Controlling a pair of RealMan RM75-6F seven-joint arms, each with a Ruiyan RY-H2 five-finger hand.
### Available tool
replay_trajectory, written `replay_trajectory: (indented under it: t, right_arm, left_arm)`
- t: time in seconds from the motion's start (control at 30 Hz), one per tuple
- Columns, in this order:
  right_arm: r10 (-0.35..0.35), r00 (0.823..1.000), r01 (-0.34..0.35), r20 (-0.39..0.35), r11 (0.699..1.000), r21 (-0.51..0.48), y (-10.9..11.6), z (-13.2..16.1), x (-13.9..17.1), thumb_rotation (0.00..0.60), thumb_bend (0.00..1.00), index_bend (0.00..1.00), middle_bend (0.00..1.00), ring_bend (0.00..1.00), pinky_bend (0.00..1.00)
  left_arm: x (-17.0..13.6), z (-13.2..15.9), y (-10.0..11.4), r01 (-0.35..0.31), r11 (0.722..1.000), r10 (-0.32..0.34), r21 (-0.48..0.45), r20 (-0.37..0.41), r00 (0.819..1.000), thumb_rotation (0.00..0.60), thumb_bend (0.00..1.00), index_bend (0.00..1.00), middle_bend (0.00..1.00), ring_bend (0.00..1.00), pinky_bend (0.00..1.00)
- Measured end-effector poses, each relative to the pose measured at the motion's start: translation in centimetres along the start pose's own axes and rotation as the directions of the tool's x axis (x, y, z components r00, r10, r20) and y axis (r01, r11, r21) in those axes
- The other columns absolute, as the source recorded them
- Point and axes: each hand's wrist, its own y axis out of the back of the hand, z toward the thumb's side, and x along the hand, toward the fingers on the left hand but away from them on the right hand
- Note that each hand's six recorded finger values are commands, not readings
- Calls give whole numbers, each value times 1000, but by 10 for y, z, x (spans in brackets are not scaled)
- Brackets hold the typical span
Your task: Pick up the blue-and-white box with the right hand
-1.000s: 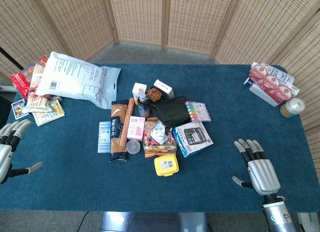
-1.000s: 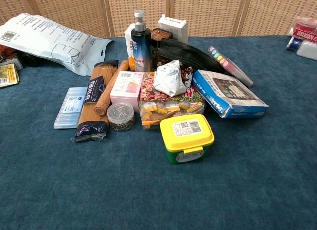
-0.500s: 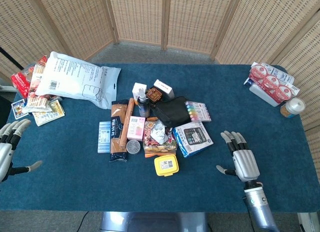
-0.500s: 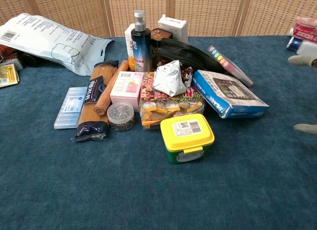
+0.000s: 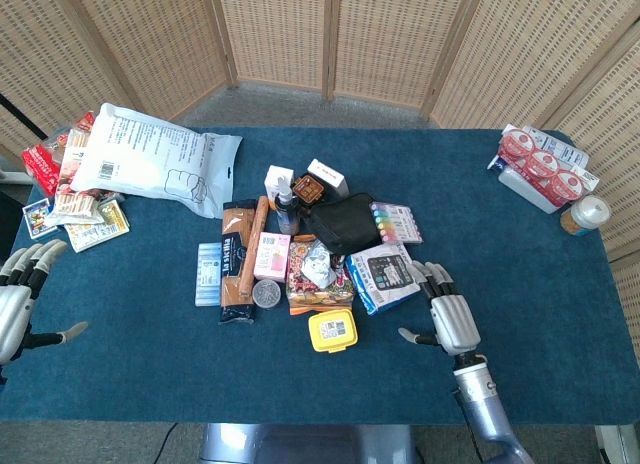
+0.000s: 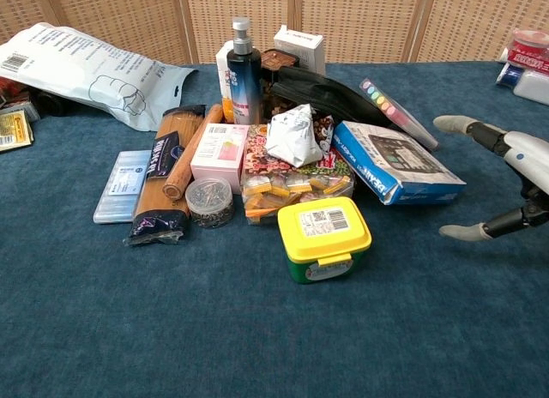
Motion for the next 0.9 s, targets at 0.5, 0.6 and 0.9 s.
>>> replay_trajectory:
  t: [0.5,0.6,0.9]
  right_arm:
    - [0,1000,0,1,998,-67,-20,2,-23,600,0,0,0,0,0]
    - [-4,1000,4,1,997,-82,-22,2,-26,600,0,0,0,0,0]
    - [-11,1000,12,4,993,-119,-30,4,-33,600,0,0,0,0,0]
  left_arm:
    - [2,-1,-5,12,1000,-12,5,-10,1000,600,5,0,0,0,0]
    - [3,-1,-5,13,1000,-13,7,-12,1000,600,6,0,0,0,0]
    - [5,0,-9,21,1000,-21,11,-13,1000,600,5,0,0,0,0]
